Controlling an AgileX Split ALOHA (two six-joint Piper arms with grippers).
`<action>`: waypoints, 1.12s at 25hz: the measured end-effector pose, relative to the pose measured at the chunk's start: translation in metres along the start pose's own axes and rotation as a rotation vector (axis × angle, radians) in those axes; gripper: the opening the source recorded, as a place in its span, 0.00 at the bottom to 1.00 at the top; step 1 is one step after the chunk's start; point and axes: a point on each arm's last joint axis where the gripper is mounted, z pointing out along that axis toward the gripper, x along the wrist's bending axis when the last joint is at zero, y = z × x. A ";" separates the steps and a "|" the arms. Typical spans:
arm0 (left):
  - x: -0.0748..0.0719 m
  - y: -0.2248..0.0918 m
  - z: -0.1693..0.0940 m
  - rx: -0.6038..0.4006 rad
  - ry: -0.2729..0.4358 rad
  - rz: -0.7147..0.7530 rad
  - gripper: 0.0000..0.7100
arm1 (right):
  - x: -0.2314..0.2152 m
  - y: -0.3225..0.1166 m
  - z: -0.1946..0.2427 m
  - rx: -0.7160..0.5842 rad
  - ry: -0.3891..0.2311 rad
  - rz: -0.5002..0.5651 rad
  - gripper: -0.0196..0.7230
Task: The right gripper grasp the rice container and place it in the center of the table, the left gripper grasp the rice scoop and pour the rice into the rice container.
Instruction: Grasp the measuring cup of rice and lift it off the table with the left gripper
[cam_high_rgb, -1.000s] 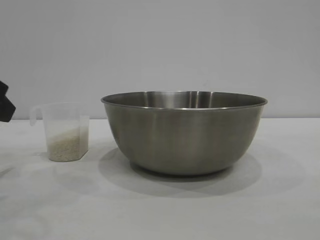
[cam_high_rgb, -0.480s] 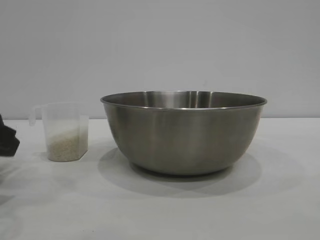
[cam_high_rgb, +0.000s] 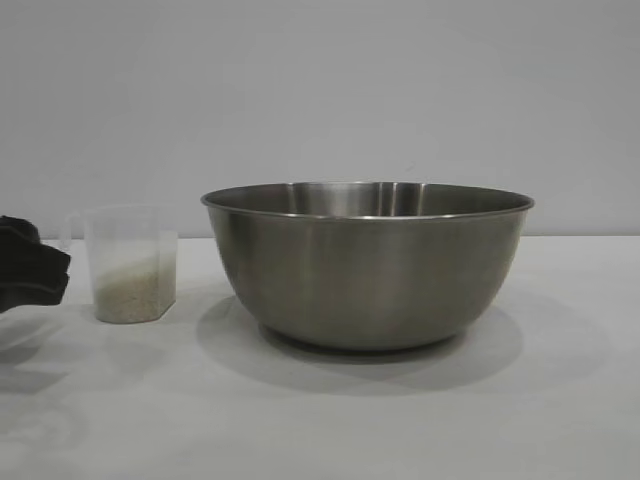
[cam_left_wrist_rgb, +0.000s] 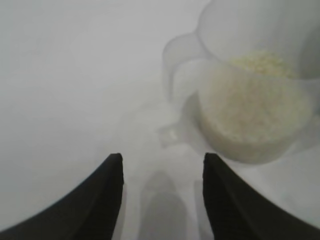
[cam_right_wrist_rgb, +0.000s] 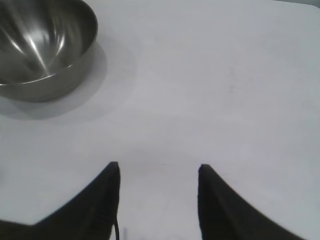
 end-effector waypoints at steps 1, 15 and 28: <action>0.000 -0.001 0.002 0.003 0.002 0.000 0.49 | 0.000 0.000 0.000 0.000 0.000 0.000 0.49; -0.001 0.007 0.021 -0.041 0.043 -0.031 0.49 | 0.000 0.000 0.000 0.000 0.000 0.000 0.49; 0.001 0.013 0.026 -0.069 0.068 -0.049 0.49 | 0.000 0.000 0.000 -0.002 0.000 0.000 0.42</action>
